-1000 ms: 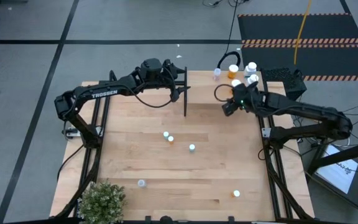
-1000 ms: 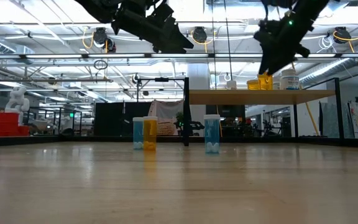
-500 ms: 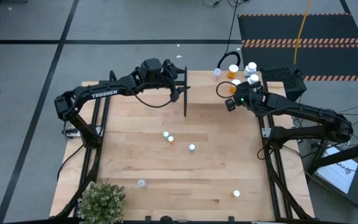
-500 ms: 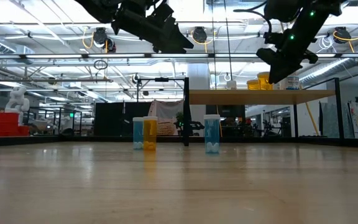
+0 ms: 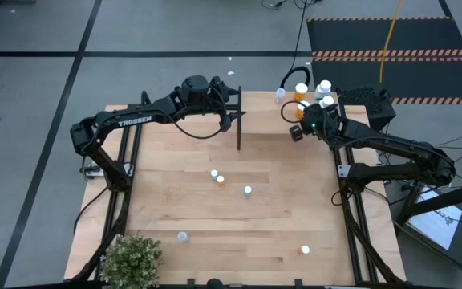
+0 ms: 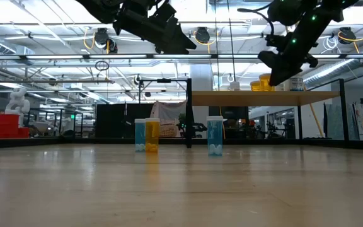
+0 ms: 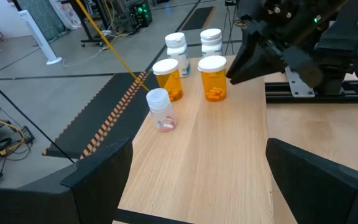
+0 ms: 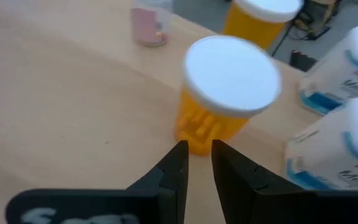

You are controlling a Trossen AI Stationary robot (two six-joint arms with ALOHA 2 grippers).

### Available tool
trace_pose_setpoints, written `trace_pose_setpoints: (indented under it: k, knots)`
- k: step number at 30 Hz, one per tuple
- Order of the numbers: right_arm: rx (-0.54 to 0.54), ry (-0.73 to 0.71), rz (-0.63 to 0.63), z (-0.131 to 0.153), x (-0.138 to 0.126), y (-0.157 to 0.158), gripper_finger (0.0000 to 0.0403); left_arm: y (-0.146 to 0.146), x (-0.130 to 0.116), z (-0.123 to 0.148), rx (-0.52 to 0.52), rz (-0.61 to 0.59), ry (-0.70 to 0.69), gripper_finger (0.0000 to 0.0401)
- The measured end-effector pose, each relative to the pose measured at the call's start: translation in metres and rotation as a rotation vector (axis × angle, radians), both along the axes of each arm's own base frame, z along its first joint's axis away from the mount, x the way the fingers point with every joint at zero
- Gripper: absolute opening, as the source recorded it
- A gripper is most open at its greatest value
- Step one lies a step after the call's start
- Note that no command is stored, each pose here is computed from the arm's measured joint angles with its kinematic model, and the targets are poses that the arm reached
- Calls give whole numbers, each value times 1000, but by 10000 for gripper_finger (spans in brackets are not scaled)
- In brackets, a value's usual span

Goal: Pick and place medicine bottles onto shelf by color
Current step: Adjust the large orange pill bottle on the shelf, then put the transparent pill bottle on the shelf aligned with the other transparent pill bottle

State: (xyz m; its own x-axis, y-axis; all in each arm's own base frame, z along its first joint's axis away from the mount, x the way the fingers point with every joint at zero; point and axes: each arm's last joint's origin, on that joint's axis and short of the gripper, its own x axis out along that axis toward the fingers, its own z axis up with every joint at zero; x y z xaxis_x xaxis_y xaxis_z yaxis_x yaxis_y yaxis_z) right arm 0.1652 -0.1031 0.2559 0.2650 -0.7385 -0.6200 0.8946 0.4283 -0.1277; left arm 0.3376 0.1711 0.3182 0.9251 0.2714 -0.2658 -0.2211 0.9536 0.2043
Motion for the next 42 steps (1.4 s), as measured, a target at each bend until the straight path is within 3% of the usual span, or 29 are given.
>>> trace_pose_setpoints:
  k: [9, 15, 20, 26, 35, 42]
  knots:
    - [151, -115, 144, 6, -7, 11, 63, -3, -3, -2, -27, -2, 49, 369]
    - [227, -131, 227, 14, -27, 38, 63, -30, -21, 15, -53, -36, 128, 369]
    - [231, -189, 343, 23, -38, 63, 63, -71, -31, 26, -60, -50, 203, 369]
    - [186, -310, 521, 30, -30, 82, 63, -127, -30, 18, -70, -1, 341, 369]
    - [116, -446, 714, 44, -13, 102, 63, -213, -48, 0, -201, -66, 558, 369]
    - [106, -500, 765, 48, -8, 109, 63, -267, -71, -11, -295, -70, 690, 369]
